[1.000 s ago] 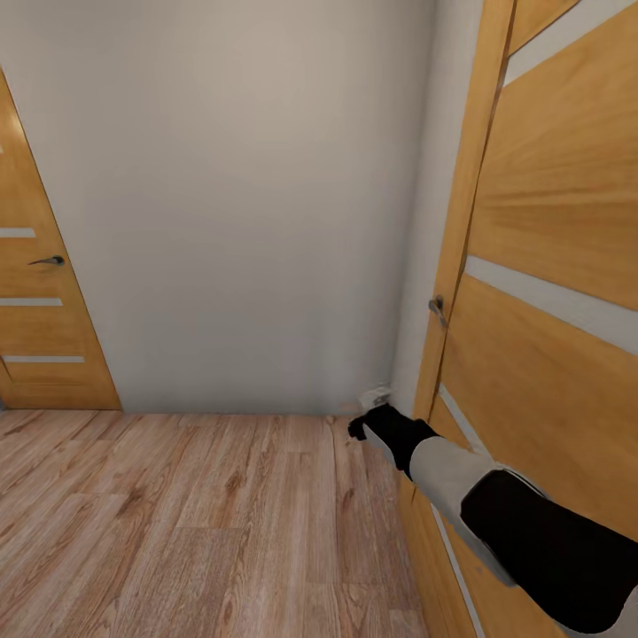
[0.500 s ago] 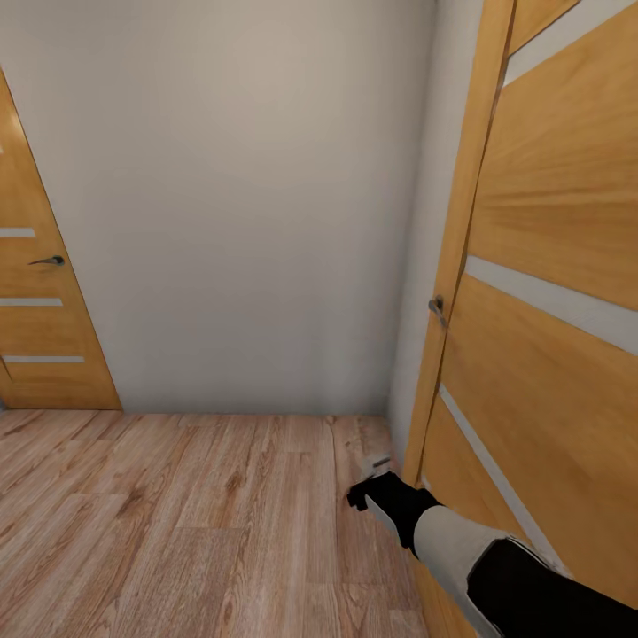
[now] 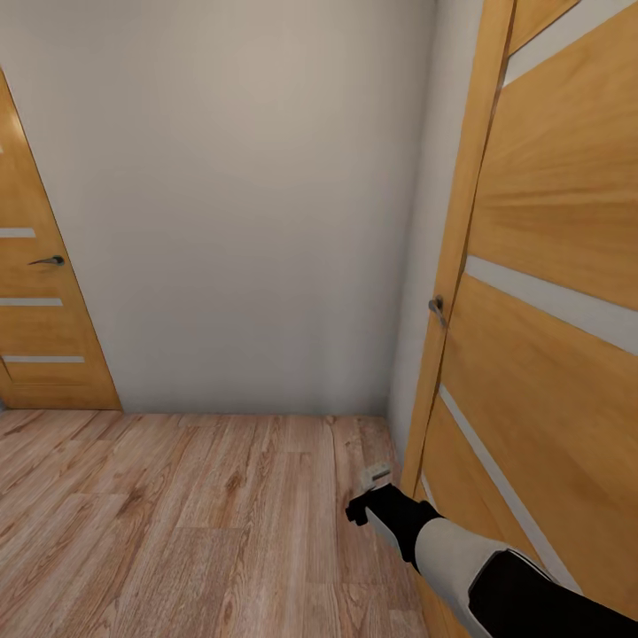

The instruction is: Move the two storage containers from the living room to the garage. In the garage, place one container on the floor and stack the other container on top of it (either order is fine).

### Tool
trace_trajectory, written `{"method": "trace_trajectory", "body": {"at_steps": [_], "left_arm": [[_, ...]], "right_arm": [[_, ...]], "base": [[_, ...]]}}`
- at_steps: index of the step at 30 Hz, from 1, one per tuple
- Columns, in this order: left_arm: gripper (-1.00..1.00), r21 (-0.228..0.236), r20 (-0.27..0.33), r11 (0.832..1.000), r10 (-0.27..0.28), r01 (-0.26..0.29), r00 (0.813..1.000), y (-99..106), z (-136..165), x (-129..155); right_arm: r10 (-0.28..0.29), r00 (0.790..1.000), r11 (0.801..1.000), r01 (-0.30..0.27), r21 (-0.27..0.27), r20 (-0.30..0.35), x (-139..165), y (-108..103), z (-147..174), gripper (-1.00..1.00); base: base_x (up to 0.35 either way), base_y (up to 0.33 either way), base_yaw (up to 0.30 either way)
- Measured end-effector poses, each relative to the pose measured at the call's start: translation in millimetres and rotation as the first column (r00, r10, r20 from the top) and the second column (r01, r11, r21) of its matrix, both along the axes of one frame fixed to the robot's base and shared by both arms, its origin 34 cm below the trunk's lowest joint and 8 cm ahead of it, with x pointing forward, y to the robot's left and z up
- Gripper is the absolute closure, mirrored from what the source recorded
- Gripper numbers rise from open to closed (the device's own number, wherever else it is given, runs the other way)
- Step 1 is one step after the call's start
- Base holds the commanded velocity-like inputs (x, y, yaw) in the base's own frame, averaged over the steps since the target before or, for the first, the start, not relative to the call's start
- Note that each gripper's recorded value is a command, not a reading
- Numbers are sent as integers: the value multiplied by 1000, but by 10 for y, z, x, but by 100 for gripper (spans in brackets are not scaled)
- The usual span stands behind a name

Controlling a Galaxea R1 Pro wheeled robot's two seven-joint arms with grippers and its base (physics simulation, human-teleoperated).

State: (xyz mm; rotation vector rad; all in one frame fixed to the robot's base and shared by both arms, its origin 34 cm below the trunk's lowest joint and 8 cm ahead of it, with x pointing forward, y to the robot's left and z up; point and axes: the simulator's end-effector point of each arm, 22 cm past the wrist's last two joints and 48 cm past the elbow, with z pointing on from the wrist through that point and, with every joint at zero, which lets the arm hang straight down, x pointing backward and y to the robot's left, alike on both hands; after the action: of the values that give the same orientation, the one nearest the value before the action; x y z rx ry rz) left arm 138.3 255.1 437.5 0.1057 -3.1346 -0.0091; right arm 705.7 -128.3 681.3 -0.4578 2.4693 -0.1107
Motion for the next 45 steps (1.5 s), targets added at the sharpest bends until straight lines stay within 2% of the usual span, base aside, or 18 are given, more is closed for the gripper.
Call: {"method": "trace_trajectory", "body": {"at_steps": [4, 9, 15, 20, 24, 31, 36, 40, 45], "left_arm": [[-100, 0, 0, 1000, 0, 0, 1000, 0, 0, 2], [-100, 0, 0, 1000, 0, 0, 1000, -1, 0, 1], [-100, 1, 0, 1000, 0, 0, 1000, 1, 0, 1], [-100, 1, 1, 1000, 1, -1, 1000, 2, 0, 2], [-100, 1, 1, 1000, 1, -1, 1000, 0, 0, 2], [-100, 1, 1, 1000, 1, -1, 1000, 2, 0, 2], [-100, 0, 0, 1000, 1, -1, 1000, 1, 0, 1], [-100, 0, 0, 1000, 1, -1, 1000, 1, 0, 1], [-100, 0, 1, 1000, 1, -1, 1000, 0, 0, 2]], "right_arm": [[-12, 1000, 1000, 12, -17, -23, -102, -112, -129, -100], [-30, 996, 999, 29, -25, -83, -723, -277, -729, -100], [-26, 992, 1000, 24, -19, -127, -1219, -289, -1096, -100], [-23, 982, 1000, 21, -12, -187, -1765, -274, -1425, -100], [-1, 978, 1000, -2, -13, -207, -2140, -283, -1623, -100], [-4, 969, 999, -7, -48, -245, -2668, -622, -1888, -100], [-28, 964, 996, 6, -84, -263, -2995, -1012, -2026, -100], [-37, 960, 995, 9, -99, -279, -3254, -1188, -2109, -100], [-57, 942, 991, 14, -130, -331, -3784, -1495, -2239, -100]], "base": [[0, 0, 0], [0, 0, 0], [0, 0, 0], [0, 0, 0], [0, 0, 0], [0, 0, 0], [0, 0, 0], [0, 0, 0], [0, 0, 0]]}}
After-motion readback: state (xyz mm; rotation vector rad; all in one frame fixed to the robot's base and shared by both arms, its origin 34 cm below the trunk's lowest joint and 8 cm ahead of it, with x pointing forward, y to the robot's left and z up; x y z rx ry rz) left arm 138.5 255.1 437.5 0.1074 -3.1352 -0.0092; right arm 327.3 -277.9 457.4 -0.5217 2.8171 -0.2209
